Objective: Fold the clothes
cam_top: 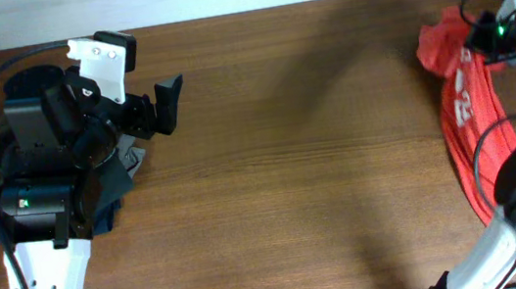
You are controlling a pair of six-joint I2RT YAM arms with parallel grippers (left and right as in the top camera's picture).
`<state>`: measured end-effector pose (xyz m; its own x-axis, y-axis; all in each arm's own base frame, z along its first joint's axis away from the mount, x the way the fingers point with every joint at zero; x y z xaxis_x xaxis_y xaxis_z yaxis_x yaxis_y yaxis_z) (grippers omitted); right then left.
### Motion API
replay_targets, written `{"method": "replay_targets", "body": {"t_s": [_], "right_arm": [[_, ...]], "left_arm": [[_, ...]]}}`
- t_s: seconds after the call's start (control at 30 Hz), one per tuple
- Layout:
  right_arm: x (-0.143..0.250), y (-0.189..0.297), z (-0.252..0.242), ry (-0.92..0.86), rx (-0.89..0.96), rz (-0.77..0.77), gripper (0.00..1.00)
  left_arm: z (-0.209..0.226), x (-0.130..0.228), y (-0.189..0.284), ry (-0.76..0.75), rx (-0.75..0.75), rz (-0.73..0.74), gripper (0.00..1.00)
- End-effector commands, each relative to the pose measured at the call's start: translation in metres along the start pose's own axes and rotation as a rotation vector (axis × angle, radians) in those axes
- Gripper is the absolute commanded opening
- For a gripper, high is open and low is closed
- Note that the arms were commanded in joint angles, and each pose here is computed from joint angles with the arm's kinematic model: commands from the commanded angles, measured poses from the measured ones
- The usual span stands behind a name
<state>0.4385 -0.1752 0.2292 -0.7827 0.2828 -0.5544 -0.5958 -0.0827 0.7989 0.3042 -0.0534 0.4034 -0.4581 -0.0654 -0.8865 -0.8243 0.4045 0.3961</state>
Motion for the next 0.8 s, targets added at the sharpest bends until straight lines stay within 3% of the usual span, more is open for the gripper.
{"method": "replay_targets", "body": {"t_s": [0.0,0.33,0.4,0.47,0.53,0.6,0.67,0.77], "right_arm": [[-0.020,0.068,0.103,0.251,-0.191,-0.151,0.04],[0.056,0.037,0.302,0.600,-0.444,0.031,0.04],[0.074,0.038,0.327,0.665,-0.405,0.046,0.12],[0.088,0.040,0.344,0.718,-0.343,0.051,0.31],[0.095,0.042,0.350,0.743,-0.268,0.046,0.41],[0.094,0.041,0.342,0.692,-0.163,0.050,0.50],[0.088,0.039,0.324,0.641,-0.107,0.073,0.64],[0.075,0.032,0.285,0.539,-0.043,0.126,0.71]], "left_arm": [[0.003,-0.007,0.003,-0.014,-0.071,-0.028,0.99],[0.011,-0.010,0.022,-0.022,-0.244,-0.066,0.99],[0.011,-0.010,0.026,-0.028,-0.260,-0.072,0.99],[0.011,-0.009,0.027,-0.026,-0.261,-0.064,0.99],[0.012,-0.006,0.027,-0.022,-0.263,-0.043,0.99],[0.013,-0.001,0.026,-0.015,-0.266,-0.011,0.99],[0.014,0.005,0.024,-0.007,-0.270,0.030,0.99],[0.015,0.012,0.020,0.004,-0.260,0.078,0.99]]}}
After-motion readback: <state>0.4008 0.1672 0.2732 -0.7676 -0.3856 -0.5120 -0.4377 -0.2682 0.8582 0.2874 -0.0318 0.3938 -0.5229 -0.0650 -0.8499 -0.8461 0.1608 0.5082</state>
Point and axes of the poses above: each gripper's point midway between its finger pads, its own y axis back along the fingers, its own z axis along the line the jaws close on, x = y × z, the point moved 9 cm from there along y, back along the fingers, and after that the axes turned 13 degrees about y, right-handed, at the moved point
